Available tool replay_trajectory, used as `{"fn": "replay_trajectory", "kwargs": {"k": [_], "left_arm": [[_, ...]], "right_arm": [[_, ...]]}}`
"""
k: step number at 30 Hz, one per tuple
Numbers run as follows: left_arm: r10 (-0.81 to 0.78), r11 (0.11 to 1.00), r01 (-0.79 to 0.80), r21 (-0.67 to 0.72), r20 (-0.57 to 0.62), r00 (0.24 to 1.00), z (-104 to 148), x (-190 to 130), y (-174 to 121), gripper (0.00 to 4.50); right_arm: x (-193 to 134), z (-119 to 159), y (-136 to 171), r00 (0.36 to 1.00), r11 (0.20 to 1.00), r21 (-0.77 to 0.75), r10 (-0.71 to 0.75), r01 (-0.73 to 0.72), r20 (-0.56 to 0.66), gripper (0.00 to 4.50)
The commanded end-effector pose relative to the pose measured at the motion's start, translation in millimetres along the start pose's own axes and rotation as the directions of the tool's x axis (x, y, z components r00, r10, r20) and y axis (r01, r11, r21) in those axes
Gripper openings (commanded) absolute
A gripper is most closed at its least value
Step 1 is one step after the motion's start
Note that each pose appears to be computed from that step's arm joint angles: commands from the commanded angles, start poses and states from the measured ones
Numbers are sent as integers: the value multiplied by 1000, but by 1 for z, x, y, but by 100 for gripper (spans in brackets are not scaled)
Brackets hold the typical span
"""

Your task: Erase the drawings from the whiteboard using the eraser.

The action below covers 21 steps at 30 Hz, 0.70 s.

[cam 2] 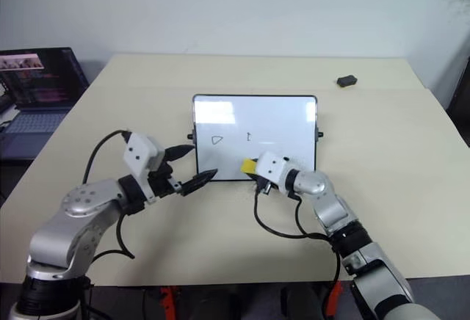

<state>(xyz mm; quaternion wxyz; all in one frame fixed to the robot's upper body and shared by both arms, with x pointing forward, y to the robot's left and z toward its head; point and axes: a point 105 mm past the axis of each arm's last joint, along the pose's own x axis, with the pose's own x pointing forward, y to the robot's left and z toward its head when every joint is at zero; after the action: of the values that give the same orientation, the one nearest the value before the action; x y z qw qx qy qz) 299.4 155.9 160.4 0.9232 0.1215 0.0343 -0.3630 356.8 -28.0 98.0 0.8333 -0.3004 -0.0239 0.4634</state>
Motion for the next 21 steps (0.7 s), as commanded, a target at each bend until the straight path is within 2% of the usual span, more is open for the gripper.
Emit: {"fn": "replay_trajectory", "kwargs": {"k": [1,4,9,12,15,21], "left_arm": [[-10,999,9,41,27,1000,13,-1,-1,450],[-17,999,16,38,22,1000,11,0,-2,450],[-31,999,30,30,22,999,10,1,-7,450],[-32,999,31,30,23,999,10,2,-7,450],[-30,999,30,30,23,999,11,1,-6,450],[-28,999,28,28,22,999,10,-1,-6,450]], "right_arm": [[-4,23,-40,985,987,-12,-159,160,62,131],[-5,45,-70,953,960,-5,-278,280,123,131],[0,51,-94,925,931,-5,-361,364,119,131],[6,44,-86,943,946,-26,-321,324,89,131],[10,25,-63,975,975,-35,-220,220,21,131],[3,-8,-25,993,998,-36,-46,43,-104,131]]}}
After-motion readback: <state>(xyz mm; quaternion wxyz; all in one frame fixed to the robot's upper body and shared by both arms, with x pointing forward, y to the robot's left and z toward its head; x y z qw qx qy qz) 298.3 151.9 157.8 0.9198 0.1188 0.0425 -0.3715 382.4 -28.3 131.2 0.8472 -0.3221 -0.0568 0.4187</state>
